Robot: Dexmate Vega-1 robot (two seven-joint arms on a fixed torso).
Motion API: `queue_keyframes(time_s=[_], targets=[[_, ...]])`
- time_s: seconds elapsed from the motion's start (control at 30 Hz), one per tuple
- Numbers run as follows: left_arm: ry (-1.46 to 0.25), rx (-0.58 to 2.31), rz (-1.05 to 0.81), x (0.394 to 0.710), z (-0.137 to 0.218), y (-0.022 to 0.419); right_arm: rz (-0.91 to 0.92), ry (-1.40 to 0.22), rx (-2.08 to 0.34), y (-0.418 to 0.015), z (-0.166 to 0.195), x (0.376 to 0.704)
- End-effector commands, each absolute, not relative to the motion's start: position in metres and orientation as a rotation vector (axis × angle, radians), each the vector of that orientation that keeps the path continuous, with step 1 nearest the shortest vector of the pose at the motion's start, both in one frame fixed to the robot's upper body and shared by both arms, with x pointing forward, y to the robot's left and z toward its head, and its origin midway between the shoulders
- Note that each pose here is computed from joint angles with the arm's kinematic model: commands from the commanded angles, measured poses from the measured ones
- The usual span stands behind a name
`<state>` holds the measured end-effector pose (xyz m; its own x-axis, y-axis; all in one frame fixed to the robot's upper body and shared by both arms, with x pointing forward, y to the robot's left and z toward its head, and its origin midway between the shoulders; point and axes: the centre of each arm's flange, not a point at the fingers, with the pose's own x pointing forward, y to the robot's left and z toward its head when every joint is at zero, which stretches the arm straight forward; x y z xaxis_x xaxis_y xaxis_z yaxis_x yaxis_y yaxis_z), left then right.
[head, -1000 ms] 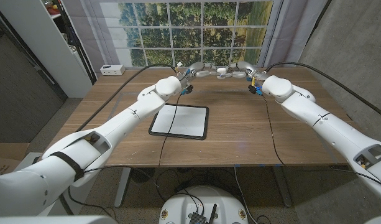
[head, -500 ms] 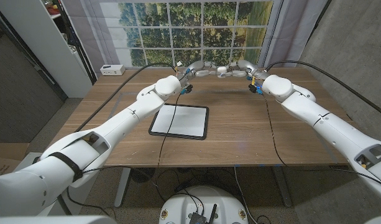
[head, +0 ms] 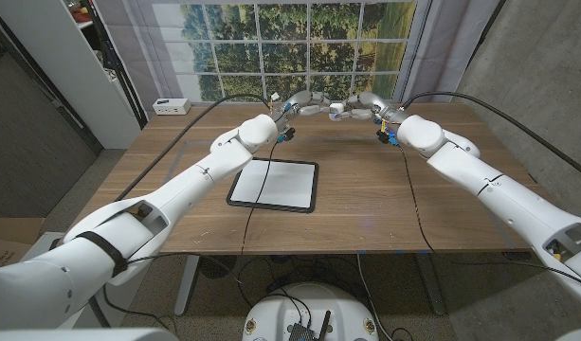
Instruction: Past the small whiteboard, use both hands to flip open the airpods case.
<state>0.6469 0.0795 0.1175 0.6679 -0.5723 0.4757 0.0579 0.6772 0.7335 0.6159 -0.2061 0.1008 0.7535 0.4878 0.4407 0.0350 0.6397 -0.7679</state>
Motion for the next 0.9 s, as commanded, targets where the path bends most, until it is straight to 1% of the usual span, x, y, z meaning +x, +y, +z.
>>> queue_keyframes(time_s=[0.03,0.3,0.6,0.9], targets=[[-0.759,0.78,-0.354,0.647,0.112,0.078,0.28,-0.7,-0.883,-0.199,0.098,0.609],[-0.734,0.774,-0.344,0.644,0.106,0.089,0.232,-0.692,-0.871,-0.213,0.104,0.61],[-0.701,0.691,-0.353,0.645,0.093,0.101,0.173,-0.69,-0.826,-0.234,0.109,0.612],[-0.675,0.643,-0.345,0.651,0.082,0.108,0.154,-0.699,-0.795,-0.245,0.115,0.614]])
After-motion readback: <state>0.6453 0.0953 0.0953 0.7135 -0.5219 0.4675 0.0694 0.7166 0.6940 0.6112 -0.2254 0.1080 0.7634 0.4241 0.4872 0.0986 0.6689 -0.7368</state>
